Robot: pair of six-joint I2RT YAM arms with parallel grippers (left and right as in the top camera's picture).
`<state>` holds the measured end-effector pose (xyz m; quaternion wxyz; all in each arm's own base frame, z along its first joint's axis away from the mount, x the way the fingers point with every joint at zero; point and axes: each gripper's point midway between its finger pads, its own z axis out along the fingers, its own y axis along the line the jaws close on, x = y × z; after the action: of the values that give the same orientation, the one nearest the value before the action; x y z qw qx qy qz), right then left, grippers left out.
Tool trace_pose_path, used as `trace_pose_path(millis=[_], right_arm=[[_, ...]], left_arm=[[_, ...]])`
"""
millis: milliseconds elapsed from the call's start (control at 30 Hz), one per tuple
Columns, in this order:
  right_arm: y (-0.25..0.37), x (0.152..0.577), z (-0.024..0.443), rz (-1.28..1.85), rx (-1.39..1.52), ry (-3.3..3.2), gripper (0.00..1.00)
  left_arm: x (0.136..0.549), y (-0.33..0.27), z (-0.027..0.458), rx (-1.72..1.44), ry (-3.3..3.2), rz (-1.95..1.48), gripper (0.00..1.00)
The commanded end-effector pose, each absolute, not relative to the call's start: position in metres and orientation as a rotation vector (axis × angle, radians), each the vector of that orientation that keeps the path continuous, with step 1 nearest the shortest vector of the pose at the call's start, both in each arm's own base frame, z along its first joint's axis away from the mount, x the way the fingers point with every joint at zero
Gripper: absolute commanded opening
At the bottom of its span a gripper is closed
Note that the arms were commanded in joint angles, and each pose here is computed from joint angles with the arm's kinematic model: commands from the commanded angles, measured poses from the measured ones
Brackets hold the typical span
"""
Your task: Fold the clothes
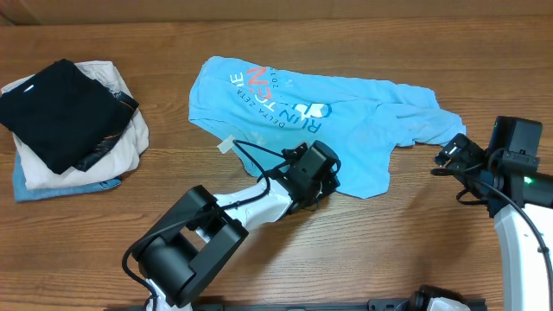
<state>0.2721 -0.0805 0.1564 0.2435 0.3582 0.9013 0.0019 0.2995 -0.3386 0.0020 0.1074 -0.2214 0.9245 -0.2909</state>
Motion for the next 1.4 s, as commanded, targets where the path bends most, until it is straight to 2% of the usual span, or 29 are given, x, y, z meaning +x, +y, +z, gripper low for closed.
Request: trace_pose_path(millis=[0,167,333,500,633,733,900,1033,1233,1367], right_arm=[[-0.082,0.275,0.165,0.01,0.972,2.434,1.0],[-0.082,0.275,0.165,0.009,0.972,2.433,1.0],[-0.082,0.275,0.165,0.009,0.972,2.433,1.0],[-0.083,0.276,0.163,0.008,0.974,2.44,1.0],[-0.083,0.277,0.154,0.004,0.984,2.469,1.0],[-0.083,0.279,0.146,0.002,0.995,2.499,1.0],[-0.079,0.28,0.127,0.023,1.013,2.573,1.0],[-0.079,0.281,0.107,0.012,1.038,2.638,1.0],[-0.068,0.293,0.075,0.112,1.042,2.725,1.0],[-0.046,0.305,0.056,0.285,0.898,2.814,0.99]], left_arm=[[0.299,-0.307,-0.034,-0.702,2.772,-0.699,0.04],[0.314,-0.29,-0.026,-0.667,2.75,-0.681,0.04],[0.334,-0.254,0.01,-0.606,2.702,-0.629,0.04],[0.337,-0.164,0.059,-0.691,2.637,-0.363,0.04],[0.321,-0.081,0.096,-0.861,2.559,-0.144,0.04],[0.312,-0.044,0.113,-0.896,2.532,-0.086,0.04],[0.301,0.0,0.117,-0.998,2.517,0.0,0.04],[0.286,0.042,0.115,-1.108,2.478,0.195,0.04],[0.285,0.05,0.115,-1.141,2.464,0.206,0.04],[0.286,0.049,0.115,-1.138,2.463,0.205,0.04]])
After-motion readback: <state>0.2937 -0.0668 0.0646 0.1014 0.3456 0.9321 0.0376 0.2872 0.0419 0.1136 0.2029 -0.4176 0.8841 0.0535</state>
